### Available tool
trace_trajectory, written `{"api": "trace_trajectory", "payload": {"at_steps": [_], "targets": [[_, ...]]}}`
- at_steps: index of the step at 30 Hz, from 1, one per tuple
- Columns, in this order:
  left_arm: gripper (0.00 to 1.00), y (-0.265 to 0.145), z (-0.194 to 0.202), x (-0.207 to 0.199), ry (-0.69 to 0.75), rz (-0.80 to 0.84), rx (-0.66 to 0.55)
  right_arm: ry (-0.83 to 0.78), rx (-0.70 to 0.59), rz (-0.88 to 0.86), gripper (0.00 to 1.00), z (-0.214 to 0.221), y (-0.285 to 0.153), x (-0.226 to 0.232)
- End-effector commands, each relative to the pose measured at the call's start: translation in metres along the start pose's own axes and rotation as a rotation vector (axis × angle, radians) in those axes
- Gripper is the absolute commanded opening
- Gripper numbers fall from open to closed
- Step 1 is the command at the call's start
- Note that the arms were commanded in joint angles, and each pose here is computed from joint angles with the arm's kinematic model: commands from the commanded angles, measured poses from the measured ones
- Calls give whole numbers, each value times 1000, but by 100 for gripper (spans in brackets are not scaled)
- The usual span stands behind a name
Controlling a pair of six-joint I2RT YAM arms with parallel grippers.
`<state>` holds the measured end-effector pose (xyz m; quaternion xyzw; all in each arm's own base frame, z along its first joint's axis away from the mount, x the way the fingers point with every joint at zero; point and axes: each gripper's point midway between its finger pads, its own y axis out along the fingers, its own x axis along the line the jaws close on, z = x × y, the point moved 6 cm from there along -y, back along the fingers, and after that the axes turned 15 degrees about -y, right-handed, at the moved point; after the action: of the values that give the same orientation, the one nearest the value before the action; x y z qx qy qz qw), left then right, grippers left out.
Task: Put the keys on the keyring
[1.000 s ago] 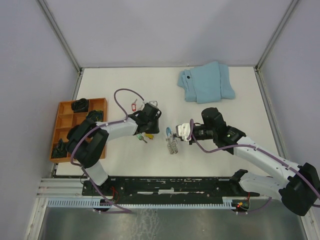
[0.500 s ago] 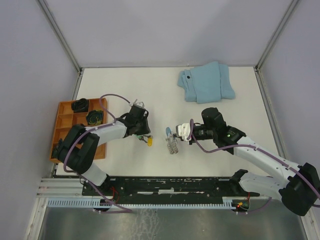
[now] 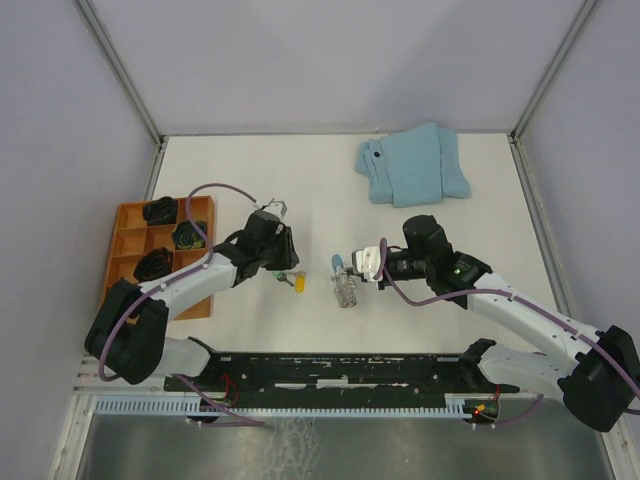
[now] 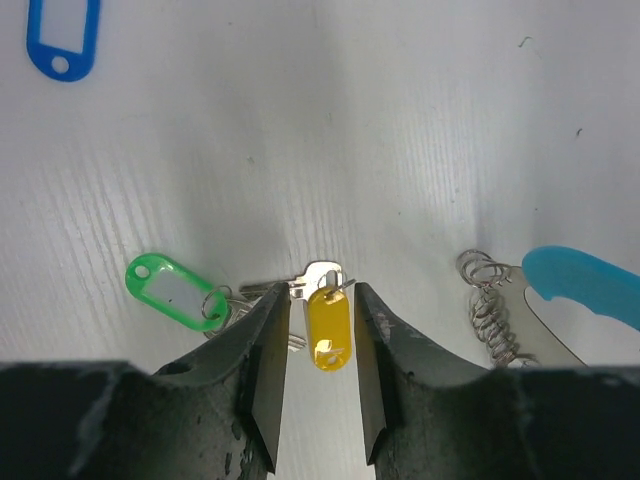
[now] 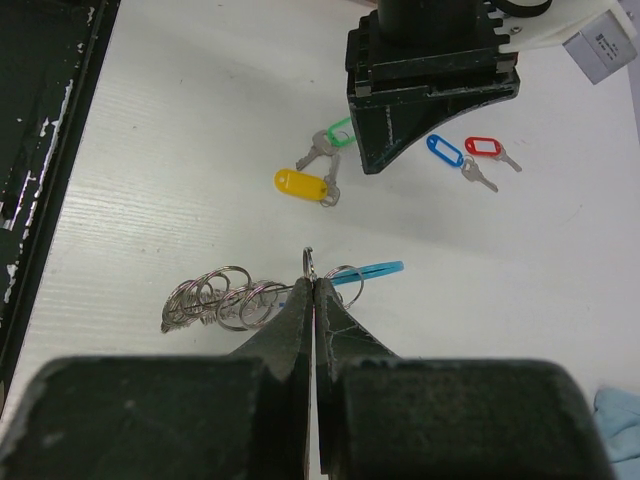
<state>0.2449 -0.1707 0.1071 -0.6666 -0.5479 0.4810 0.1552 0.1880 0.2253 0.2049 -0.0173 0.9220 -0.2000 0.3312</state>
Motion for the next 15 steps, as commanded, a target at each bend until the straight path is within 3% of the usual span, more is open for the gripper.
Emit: {"api": "trace_trajectory", "payload": {"at_steps": [1, 15], "targets": [[40, 0, -1, -8, 172, 121, 7, -53, -39, 38, 1, -13, -5, -11], [42, 26, 23, -5, 231, 134, 131, -51, -42, 34, 1, -13, -5, -11]]}}
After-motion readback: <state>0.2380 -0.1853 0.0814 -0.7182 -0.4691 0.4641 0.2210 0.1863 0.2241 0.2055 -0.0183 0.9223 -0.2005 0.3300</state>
